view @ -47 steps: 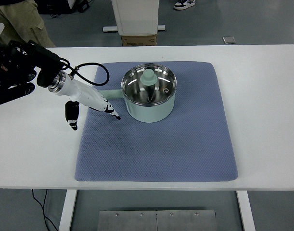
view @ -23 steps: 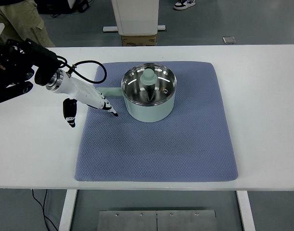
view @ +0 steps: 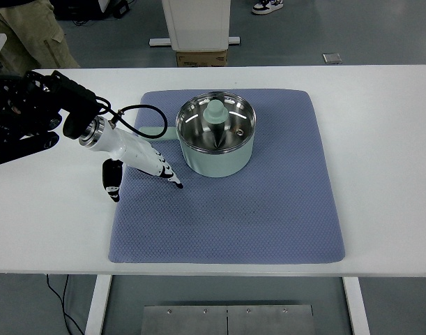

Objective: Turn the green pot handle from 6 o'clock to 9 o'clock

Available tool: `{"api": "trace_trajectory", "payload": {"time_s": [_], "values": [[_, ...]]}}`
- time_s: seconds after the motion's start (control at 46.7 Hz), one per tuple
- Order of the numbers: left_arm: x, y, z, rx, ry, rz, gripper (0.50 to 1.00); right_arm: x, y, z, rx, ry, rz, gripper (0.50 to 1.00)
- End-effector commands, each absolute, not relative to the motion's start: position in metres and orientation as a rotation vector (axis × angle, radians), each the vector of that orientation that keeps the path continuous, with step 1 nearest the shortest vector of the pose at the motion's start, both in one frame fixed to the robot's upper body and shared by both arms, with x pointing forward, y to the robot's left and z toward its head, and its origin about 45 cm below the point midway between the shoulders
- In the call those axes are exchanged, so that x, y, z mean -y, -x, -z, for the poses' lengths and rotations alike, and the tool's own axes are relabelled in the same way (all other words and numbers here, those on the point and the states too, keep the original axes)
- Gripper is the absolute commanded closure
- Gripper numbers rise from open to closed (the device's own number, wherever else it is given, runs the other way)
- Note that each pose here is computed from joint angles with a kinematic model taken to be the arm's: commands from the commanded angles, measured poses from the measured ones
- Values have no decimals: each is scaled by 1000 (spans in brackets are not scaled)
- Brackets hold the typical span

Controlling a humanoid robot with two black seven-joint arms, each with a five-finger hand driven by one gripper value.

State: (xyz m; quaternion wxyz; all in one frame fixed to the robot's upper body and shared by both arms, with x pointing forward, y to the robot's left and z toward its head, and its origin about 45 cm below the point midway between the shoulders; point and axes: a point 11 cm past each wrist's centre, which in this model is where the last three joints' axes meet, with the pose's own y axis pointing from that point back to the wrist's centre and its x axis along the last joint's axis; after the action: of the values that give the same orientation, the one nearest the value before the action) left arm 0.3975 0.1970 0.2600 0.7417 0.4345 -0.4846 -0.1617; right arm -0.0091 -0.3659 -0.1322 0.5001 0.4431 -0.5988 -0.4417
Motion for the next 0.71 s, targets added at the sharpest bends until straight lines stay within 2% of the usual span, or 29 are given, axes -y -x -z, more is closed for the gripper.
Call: {"api": "trace_trajectory", "payload": {"time_s": [0.0,0.257,0.686], "values": [[-191,-389,-255,1035,-918,362,500,366,9,132,1448,-1072,1068,500],[-156,-370,-251,922,-770,315,500,366,9,132,1448,-1072,1068,500],[-97,-368,-279,777,-482,129,500,366,9,132,1448,-1072,1068,500]]}}
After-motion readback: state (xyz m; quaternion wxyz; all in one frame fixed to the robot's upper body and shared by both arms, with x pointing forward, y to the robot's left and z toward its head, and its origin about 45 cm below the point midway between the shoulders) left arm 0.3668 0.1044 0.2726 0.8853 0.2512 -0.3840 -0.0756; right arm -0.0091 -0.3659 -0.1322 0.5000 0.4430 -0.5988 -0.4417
